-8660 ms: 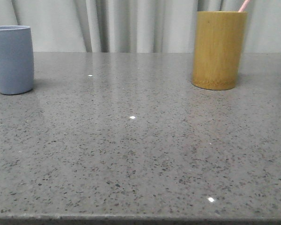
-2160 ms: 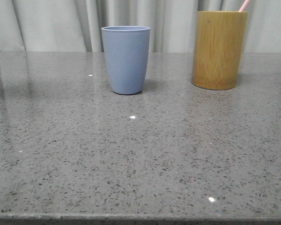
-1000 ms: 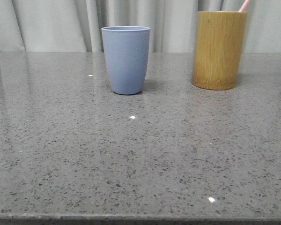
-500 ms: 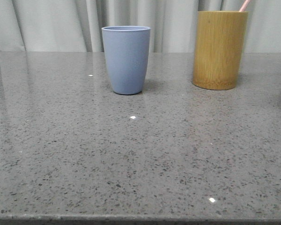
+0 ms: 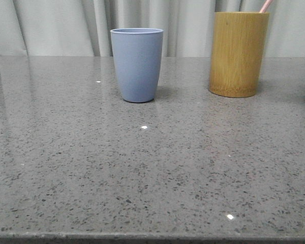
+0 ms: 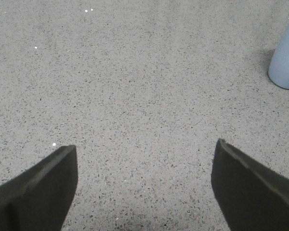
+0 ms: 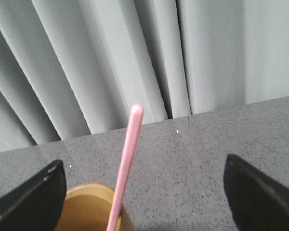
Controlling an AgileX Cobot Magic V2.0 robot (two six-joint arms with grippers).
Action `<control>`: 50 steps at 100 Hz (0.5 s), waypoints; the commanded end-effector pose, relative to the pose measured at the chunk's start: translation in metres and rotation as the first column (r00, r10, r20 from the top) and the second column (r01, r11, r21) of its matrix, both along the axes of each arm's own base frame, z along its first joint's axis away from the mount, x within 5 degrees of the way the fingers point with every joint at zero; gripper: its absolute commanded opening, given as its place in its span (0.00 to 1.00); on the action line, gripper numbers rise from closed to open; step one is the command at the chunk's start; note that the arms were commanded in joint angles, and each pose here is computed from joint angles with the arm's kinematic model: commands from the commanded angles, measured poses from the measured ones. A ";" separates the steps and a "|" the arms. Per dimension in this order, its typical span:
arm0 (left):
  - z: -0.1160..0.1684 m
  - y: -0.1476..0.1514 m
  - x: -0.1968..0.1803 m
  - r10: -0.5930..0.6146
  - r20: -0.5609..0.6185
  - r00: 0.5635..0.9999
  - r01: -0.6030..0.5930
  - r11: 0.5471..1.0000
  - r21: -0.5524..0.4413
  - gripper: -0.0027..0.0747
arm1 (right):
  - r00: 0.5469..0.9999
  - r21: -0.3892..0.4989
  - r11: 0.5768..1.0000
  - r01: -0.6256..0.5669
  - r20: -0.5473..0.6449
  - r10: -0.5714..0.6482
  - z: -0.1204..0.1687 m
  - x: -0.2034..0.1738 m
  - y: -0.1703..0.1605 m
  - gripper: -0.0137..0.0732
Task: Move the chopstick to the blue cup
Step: 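Grasp the pink stick with the right gripper and pull it upward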
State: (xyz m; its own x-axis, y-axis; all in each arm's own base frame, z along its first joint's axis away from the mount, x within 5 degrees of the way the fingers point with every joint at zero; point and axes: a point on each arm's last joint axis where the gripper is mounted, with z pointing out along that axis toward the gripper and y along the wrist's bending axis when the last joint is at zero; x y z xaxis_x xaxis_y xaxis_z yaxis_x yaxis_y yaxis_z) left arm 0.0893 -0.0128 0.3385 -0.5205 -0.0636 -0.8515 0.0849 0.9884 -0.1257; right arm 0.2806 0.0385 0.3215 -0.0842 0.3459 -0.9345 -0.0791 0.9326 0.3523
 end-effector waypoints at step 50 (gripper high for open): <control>0.014 0.000 0.002 0.013 0.094 0.995 -0.012 1.000 -0.020 0.75 | 0.985 0.152 0.988 0.003 0.171 -0.029 0.014 0.041 0.005 0.91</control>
